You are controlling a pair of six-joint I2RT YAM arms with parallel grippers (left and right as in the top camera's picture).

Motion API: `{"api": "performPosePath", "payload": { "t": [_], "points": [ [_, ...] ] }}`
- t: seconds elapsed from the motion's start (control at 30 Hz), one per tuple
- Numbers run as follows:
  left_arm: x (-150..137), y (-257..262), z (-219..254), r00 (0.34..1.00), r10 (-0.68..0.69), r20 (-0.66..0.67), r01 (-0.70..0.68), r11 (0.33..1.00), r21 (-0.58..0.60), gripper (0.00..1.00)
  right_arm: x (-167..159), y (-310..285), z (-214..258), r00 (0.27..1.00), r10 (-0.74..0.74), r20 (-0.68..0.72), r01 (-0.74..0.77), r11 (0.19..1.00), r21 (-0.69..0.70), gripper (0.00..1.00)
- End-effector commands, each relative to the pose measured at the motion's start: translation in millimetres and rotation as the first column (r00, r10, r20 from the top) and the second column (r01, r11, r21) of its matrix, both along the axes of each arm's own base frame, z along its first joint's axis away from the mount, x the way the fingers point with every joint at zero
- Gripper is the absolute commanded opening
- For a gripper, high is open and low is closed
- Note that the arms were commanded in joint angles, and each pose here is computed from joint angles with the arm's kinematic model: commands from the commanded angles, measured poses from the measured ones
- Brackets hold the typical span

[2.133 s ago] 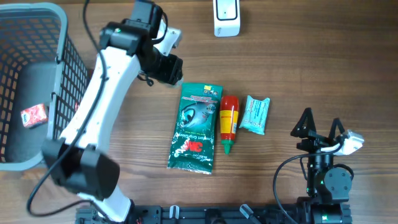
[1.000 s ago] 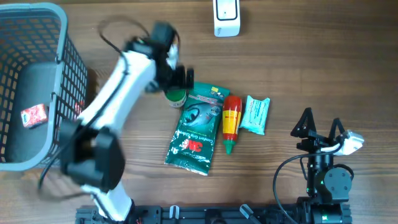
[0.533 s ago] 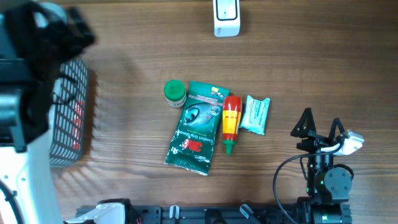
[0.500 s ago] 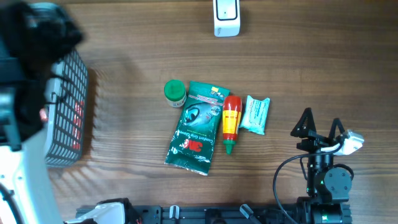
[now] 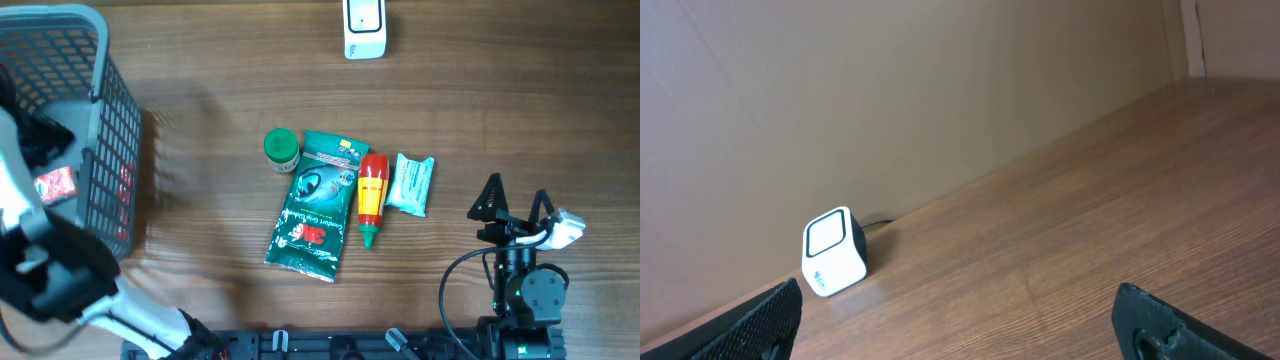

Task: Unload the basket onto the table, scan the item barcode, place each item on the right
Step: 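Release the jar and move the left gripper back toward the basket, then grasp the orange tissue pack in the basket with the left gripper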

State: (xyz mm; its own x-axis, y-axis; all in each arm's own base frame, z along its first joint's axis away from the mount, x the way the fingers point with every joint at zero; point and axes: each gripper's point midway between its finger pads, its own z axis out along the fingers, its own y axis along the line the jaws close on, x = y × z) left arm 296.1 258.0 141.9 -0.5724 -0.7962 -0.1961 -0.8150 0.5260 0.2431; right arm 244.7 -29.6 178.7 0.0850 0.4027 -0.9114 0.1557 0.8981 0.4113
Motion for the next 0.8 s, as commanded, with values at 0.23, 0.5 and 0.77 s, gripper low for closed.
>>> {"api": "performPosePath", "payload": {
  "t": [0.23, 0.5, 0.77],
  "points": [
    [18, 12, -91, 0.971, -0.192, -0.144, 0.176, 0.978, -0.114, 0.92, -1, -1, 1, 1.0, -0.01, 0.007, 0.01, 1.0, 0.0, 1.0],
    [34, 22, -93, 0.979, -0.187, -0.085, 0.182, 0.981, -0.063, 0.66, -1, -1, 2, 1.0, -0.01, 0.008, 0.01, 1.0, 0.001, 1.0],
    [-3, 3, -145, 0.971, -0.18, -0.157, 0.159, 0.978, -0.138, 0.74, -1, -1, 1, 1.0, -0.01, 0.007, 0.01, 1.0, 0.0, 1.0]
  ]
}}
